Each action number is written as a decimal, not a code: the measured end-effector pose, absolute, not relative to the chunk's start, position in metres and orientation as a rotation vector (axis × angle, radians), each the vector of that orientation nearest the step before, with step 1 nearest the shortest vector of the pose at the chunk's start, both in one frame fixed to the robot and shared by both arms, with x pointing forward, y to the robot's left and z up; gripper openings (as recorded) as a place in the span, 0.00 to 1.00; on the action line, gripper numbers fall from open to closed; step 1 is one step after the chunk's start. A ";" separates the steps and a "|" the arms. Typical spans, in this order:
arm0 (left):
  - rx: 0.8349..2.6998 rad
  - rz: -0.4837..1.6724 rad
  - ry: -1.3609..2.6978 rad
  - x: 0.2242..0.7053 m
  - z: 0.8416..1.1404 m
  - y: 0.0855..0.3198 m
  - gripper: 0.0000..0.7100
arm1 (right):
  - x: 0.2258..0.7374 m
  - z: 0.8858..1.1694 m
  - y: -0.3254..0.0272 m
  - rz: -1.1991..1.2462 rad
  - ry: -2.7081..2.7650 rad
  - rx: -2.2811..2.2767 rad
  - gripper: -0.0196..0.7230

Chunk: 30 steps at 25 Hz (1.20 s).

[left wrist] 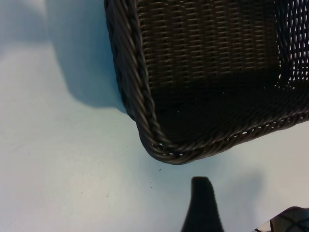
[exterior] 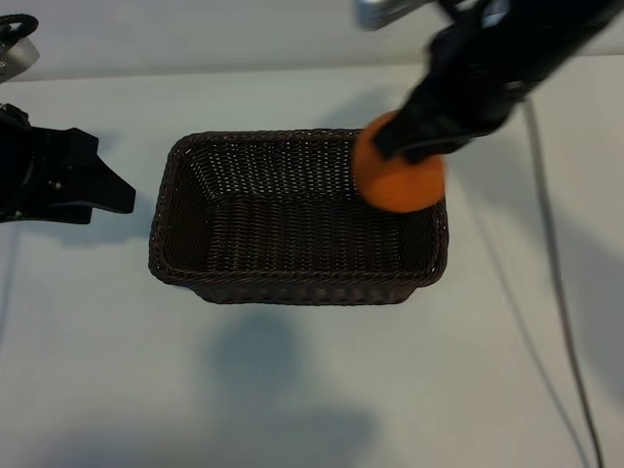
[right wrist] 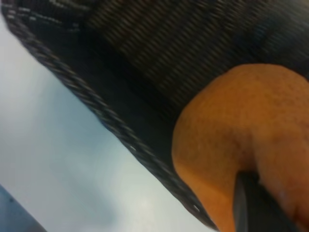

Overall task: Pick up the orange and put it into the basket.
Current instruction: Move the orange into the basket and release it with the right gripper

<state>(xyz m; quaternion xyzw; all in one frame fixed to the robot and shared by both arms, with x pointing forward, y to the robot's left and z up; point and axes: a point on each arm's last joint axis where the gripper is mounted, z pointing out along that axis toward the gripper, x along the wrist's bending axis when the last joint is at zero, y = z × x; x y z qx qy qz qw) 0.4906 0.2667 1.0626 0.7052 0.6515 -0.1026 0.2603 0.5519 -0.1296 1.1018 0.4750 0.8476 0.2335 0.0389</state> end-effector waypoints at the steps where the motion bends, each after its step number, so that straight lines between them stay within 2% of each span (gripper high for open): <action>1: 1.910 -0.278 1.764 0.491 1.063 0.267 0.79 | 0.554 1.099 -0.121 0.717 2.618 1.435 0.15; 5: 1.912 -0.281 1.763 0.490 1.063 0.267 0.79 | 0.559 1.092 -0.100 0.715 2.663 1.395 0.15; 14: 1.912 -0.281 1.763 0.490 1.063 0.267 0.79 | 0.572 1.079 -0.097 0.663 2.635 1.353 0.15; 25: 1.916 -0.280 1.759 0.490 1.063 0.267 0.79 | 0.603 0.991 -0.079 0.485 2.719 1.436 0.15; 30: 1.916 -0.280 1.759 0.490 1.063 0.267 0.79 | 0.606 0.984 -0.078 0.492 2.716 1.445 0.15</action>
